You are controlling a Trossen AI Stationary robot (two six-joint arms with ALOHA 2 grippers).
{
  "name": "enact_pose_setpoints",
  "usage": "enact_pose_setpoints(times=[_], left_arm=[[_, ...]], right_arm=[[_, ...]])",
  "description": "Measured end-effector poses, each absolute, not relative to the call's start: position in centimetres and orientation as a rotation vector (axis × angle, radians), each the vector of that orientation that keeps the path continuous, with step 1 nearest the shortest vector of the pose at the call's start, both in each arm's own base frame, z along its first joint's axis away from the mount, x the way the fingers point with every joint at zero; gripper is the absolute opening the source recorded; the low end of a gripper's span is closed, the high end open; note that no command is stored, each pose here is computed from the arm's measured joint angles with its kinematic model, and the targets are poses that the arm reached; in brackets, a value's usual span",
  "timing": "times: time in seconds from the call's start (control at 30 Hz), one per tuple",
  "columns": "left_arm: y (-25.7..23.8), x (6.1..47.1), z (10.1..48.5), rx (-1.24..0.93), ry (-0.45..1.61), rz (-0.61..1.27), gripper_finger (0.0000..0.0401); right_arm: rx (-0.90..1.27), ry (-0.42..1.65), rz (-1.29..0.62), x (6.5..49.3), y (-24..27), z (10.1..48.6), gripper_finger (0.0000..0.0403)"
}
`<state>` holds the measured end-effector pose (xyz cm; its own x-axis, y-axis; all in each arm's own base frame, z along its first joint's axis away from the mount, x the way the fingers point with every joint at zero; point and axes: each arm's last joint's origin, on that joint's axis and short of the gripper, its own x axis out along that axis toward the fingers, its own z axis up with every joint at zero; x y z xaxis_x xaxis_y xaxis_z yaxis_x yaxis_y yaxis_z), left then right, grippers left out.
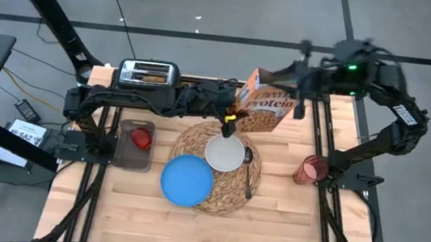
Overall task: Arrange a breakfast setting
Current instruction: Pour the cereal from the yellow cereal box into the white bowl
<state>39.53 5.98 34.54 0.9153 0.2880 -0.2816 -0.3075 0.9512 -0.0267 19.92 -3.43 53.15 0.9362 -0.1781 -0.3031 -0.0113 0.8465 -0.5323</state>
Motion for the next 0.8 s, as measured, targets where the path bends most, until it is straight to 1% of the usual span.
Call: enact_pose_setpoints(times=[0.1,0.23,0.33,0.4,0.47,0.57,0.67,0.8], left_arm=[[5.8,37.8,37.0,-0.049,0.214,0.338,0.0199],[5.5,35.2,40.3,-0.03,0.126,0.35,0.0197],[5.2,32.7,42.9,-0.023,0.045,0.363,0.0197],[5.0,30.9,44.7,-0.007,-0.021,0.365,0.0198],[4.7,29.2,46.2,0.009,-0.079,0.365,0.0198],[4.4,27.3,47.7,0.007,-0.137,0.363,0.0198],[4.1,26.0,48.7,0.005,-0.184,0.357,0.0198],[3.6,24.9,49.8,0.001,-0.271,0.337,0.0199]], right_arm=[[-0.56,0.174,-0.152,18.4,-3.0,55.2,0.0166],[-0.52,-0.074,-0.215,14.9,-2.5,58.0,0.0224],[-0.5,-0.189,-0.218,12.1,-2.1,59.2,0.0256],[-0.464,-0.222,-0.214,10.7,-2.0,59.5,0.0268],[-0.41,-0.222,-0.205,9.9,-1.9,59.3,0.0274],[-0.313,-0.167,-0.198,10.0,-2.1,58.1,0.0284],[-0.22,-0.061,-0.166,11.8,-2.6,55.5,0.0297],[-0.108,0.048,-0.133,14.9,-3.4,51.0,0.0322]])
